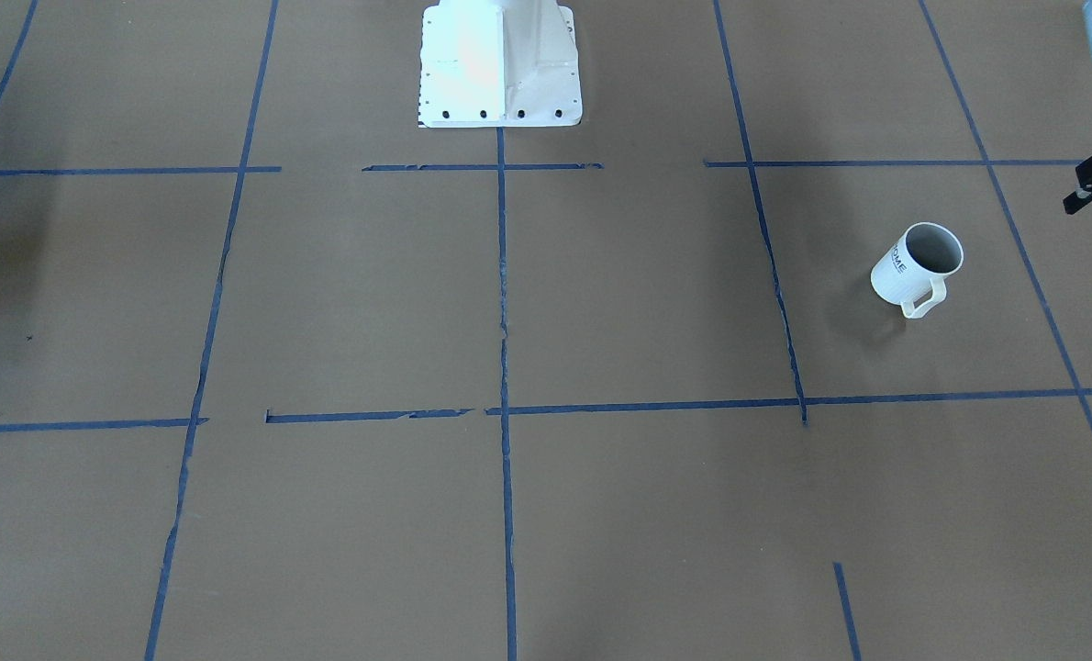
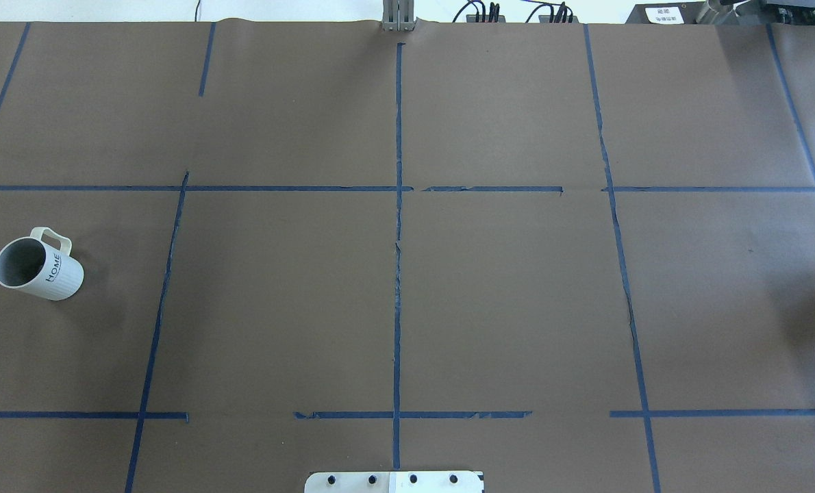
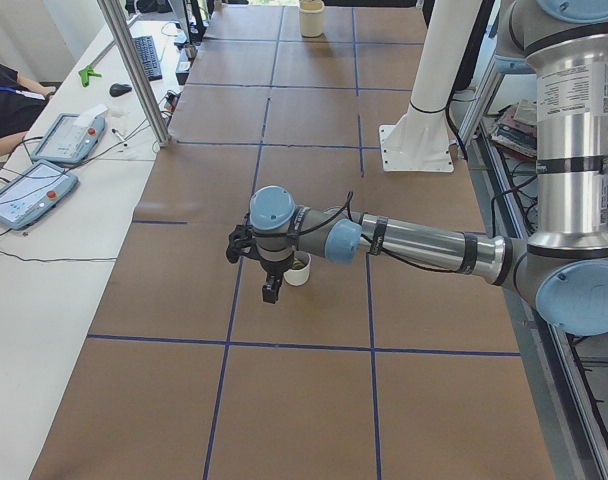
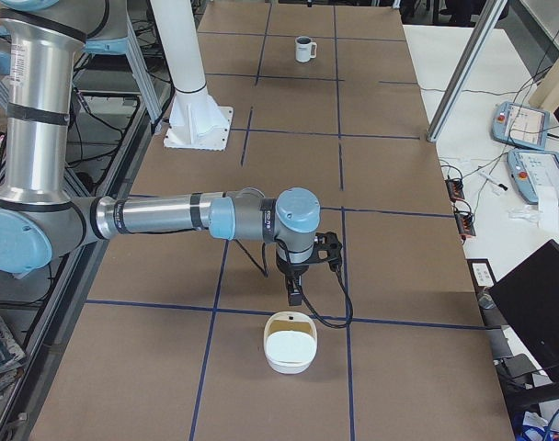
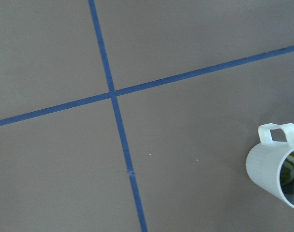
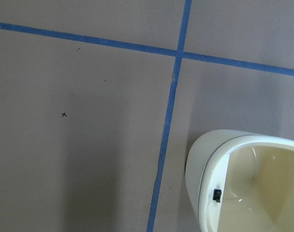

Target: Left arm hands cup to right arm to dump lemon

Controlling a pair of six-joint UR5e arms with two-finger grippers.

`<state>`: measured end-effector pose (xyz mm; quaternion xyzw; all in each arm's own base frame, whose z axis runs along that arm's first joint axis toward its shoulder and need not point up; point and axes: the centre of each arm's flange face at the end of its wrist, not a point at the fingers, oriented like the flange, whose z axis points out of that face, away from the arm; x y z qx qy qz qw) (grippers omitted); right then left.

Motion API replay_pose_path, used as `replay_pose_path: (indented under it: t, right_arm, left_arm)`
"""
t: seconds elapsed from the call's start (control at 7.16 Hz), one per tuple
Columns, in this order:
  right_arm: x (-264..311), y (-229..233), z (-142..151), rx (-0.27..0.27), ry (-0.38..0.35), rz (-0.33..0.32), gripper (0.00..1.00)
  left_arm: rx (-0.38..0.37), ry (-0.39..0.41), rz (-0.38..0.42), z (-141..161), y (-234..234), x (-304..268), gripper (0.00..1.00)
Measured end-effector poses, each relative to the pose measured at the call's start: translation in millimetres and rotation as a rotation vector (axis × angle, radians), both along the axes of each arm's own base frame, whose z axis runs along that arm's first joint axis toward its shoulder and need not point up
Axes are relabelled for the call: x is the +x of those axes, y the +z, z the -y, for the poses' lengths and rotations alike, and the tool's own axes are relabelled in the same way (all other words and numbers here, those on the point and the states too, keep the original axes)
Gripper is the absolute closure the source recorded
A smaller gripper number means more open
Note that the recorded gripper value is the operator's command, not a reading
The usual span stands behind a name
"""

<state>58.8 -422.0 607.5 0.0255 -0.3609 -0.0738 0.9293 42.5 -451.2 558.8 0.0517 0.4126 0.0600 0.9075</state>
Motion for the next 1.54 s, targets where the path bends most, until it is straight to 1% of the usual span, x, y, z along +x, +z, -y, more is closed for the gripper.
replay_pose_path:
  t: [0.28,0.42,0.56,0.98,1.12,1.26,1.4,1.54]
  right_arm:
    - [0.0,0.0,0.0,0.000,0.000,0.000,0.00]
    - [0.0,0.1,0.0,0.000,0.000,0.000,0.00]
    - [0.0,0.1,0.0,0.000,0.000,0.000,0.00]
    - [0.0,1.0,-0.2,-0.003,0.000,0.000,0.00]
    - [0.0,1.1,-0.2,-0.003,0.000,-0.001,0.00]
    - [0.1,1.1,-0.2,-0.003,0.000,-0.001,0.00]
    - [0.1,1.4,-0.2,-0.003,-0.001,-0.001,0.00]
    - [0.1,1.5,-0.2,-0.003,-0.001,-0.001,0.00]
  left_arm:
    - [-0.044,-0.100,0.024,-14.5,-3.5,66.6,0.00]
    - [-0.057,-0.126,0.025,-20.4,-2.2,88.1,0.00]
    - [-0.065,-0.126,0.025,-24.3,-1.0,100.2,0.00]
    - [-0.090,-0.085,0.038,-31.2,12.1,127.0,0.00]
    - [-0.095,-0.077,0.042,-31.7,16.1,131.1,0.20]
    - [-0.097,-0.074,0.044,-31.6,17.9,132.8,0.69]
    - [-0.099,-0.075,0.043,-31.1,18.3,133.6,0.93]
    - [-0.101,-0.076,0.041,-30.8,18.0,134.1,0.97]
